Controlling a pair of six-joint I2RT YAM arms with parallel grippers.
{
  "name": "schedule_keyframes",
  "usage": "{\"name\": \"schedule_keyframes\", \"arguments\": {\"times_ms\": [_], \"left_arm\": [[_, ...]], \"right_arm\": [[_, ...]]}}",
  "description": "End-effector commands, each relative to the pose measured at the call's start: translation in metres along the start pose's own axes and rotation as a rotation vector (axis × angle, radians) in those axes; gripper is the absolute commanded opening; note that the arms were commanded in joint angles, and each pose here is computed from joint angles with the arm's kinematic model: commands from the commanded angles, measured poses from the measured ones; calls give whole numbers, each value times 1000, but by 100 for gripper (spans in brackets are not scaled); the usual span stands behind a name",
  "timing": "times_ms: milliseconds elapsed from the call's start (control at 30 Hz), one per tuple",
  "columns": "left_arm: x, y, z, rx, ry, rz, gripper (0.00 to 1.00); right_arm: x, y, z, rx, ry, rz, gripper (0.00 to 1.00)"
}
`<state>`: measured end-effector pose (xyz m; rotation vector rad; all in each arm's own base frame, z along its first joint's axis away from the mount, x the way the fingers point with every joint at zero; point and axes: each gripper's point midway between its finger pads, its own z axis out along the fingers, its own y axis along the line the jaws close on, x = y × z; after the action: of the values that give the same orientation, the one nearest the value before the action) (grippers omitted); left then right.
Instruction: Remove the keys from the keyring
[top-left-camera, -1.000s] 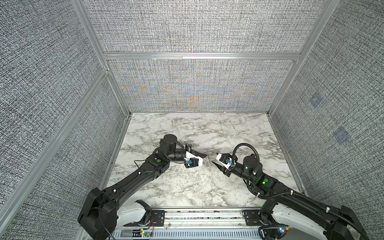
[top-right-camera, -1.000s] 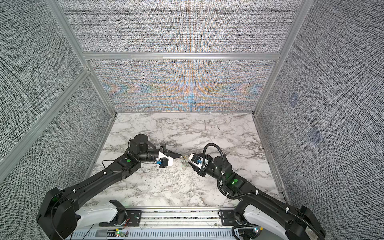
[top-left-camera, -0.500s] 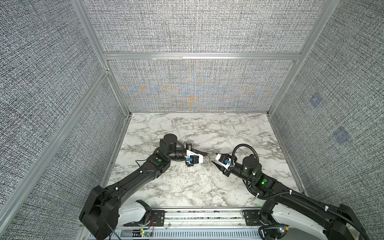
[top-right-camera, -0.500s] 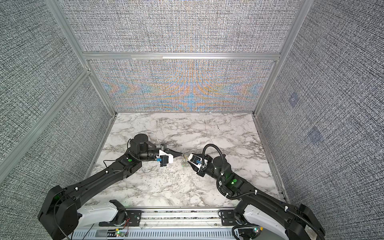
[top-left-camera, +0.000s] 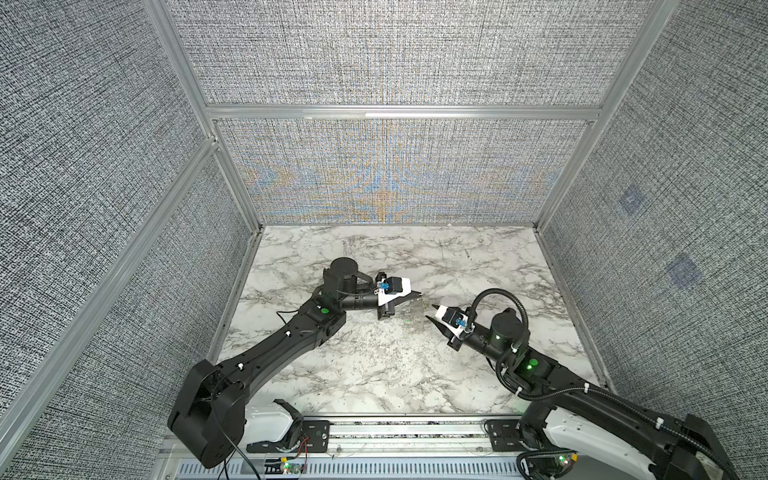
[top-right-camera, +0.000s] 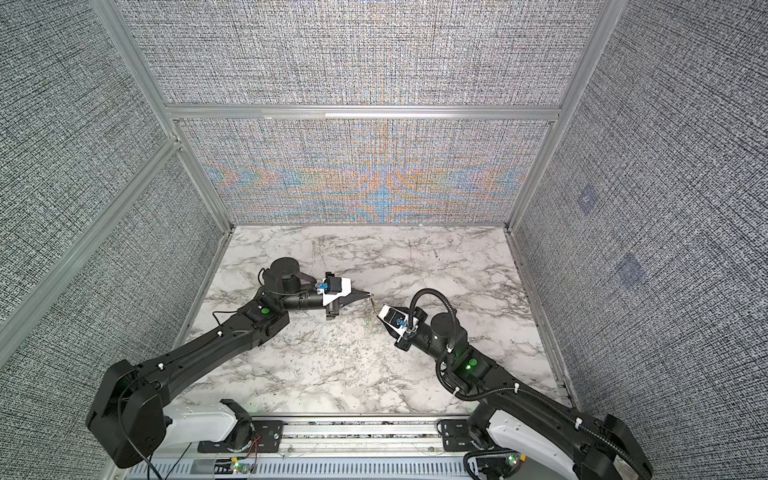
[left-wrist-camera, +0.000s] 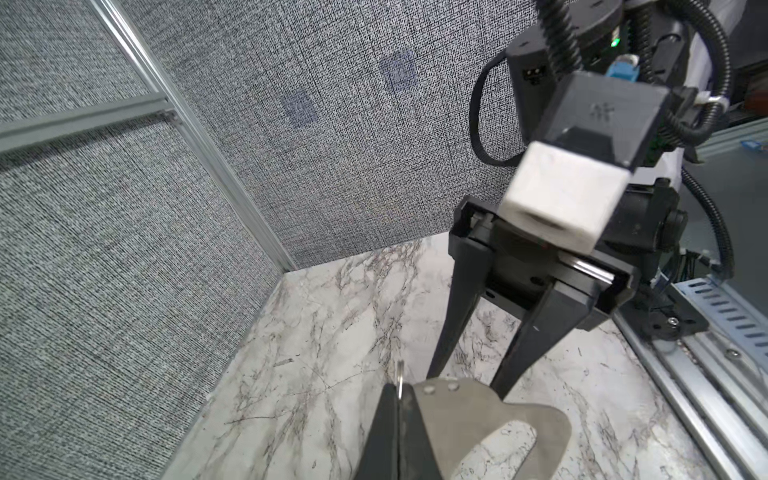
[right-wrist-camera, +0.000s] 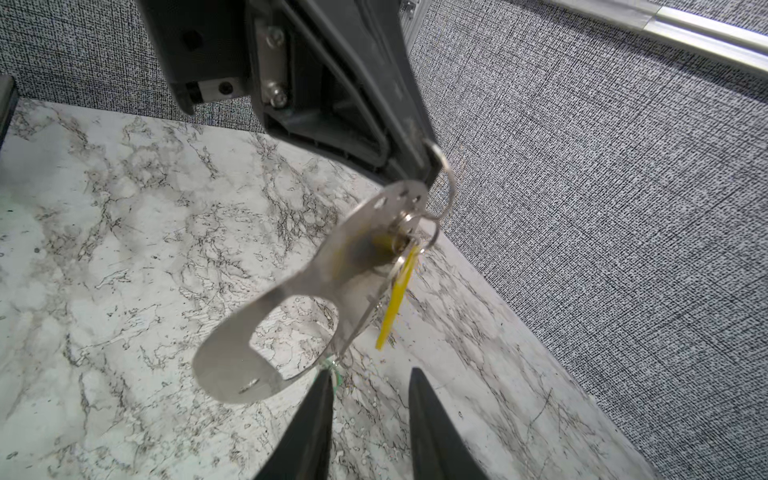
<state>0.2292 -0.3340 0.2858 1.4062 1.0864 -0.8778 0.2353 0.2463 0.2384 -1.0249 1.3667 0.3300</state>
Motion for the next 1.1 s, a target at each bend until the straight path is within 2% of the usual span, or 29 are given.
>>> {"name": "schedule_keyframes", "arguments": {"times_ms": [0, 200, 433, 567, 867, 1067], "left_arm": [[-3, 3, 2, 11, 10, -79, 0], [-4, 5, 3, 18, 35, -106, 0], [-3, 0, 2, 45, 40, -125, 0], [-1, -3, 1, 51, 40, -110, 0], [1, -12, 0, 91, 46, -82, 0], [5, -17, 0, 115, 59, -67, 0]], "right_arm": [[-10, -7, -5, -15, -25, 34, 32], [-19, -14, -14, -168, -2, 124, 30], [-41, -23, -14, -216, -23, 88, 27], [-45, -16, -12, -285, -9, 90, 24], [-49, -11, -5, -338, -32, 118, 16], [-50, -6, 1, -370, -38, 128, 16]]}}
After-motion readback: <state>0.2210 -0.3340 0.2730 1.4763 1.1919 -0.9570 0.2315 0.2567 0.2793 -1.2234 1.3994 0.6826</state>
